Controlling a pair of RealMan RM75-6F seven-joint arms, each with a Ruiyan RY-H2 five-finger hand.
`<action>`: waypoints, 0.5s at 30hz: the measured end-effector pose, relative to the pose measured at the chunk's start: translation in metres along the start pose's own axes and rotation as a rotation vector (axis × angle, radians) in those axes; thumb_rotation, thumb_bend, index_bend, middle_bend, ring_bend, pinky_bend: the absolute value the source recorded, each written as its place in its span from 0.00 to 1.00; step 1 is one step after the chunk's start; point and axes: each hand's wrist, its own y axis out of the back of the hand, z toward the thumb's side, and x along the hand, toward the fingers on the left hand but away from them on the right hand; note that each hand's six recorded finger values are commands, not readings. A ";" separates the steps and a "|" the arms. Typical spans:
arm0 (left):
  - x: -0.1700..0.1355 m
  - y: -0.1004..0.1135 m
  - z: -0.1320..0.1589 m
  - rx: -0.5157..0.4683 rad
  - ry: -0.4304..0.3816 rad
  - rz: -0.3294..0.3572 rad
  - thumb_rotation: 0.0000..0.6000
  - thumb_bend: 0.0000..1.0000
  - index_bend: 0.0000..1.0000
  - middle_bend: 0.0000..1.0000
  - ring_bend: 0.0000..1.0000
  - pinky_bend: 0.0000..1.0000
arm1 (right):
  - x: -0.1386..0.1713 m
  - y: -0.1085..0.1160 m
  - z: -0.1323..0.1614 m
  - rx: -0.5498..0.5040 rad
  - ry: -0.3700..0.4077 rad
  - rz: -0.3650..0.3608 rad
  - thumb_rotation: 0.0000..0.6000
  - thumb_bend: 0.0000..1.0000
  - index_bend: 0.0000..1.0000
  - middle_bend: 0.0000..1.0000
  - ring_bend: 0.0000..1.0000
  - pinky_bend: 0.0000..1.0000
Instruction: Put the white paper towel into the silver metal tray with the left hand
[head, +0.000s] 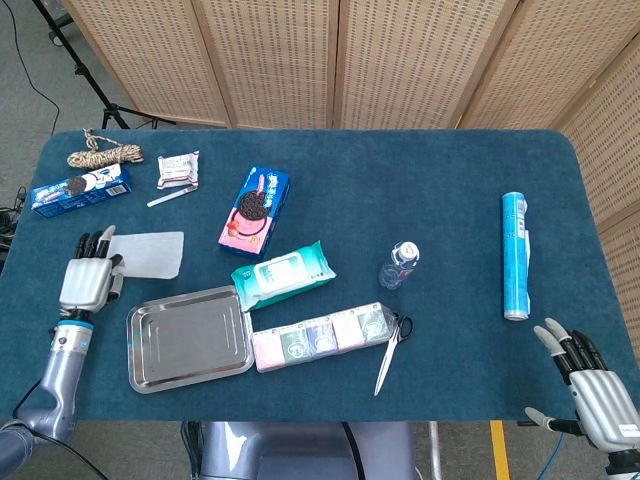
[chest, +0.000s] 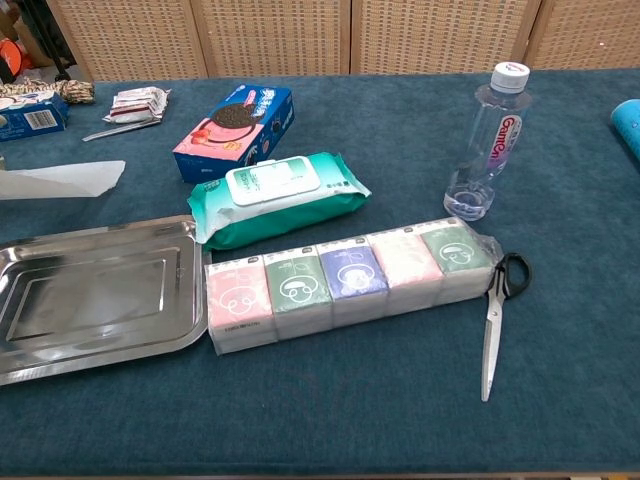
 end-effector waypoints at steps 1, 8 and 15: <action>0.000 0.003 0.001 -0.005 -0.002 0.008 0.98 0.51 0.72 0.00 0.00 0.00 | 0.000 0.000 0.000 0.000 0.000 0.000 1.00 0.00 0.00 0.00 0.00 0.00; 0.003 0.035 0.012 -0.057 -0.024 0.074 0.98 0.51 0.75 0.00 0.00 0.00 | 0.000 -0.002 0.001 0.005 0.004 0.008 1.00 0.00 0.00 0.00 0.00 0.00; -0.012 0.073 0.050 -0.122 -0.080 0.096 0.99 0.51 0.76 0.00 0.00 0.00 | 0.002 -0.001 0.002 0.005 0.005 0.004 1.00 0.00 0.00 0.00 0.00 0.00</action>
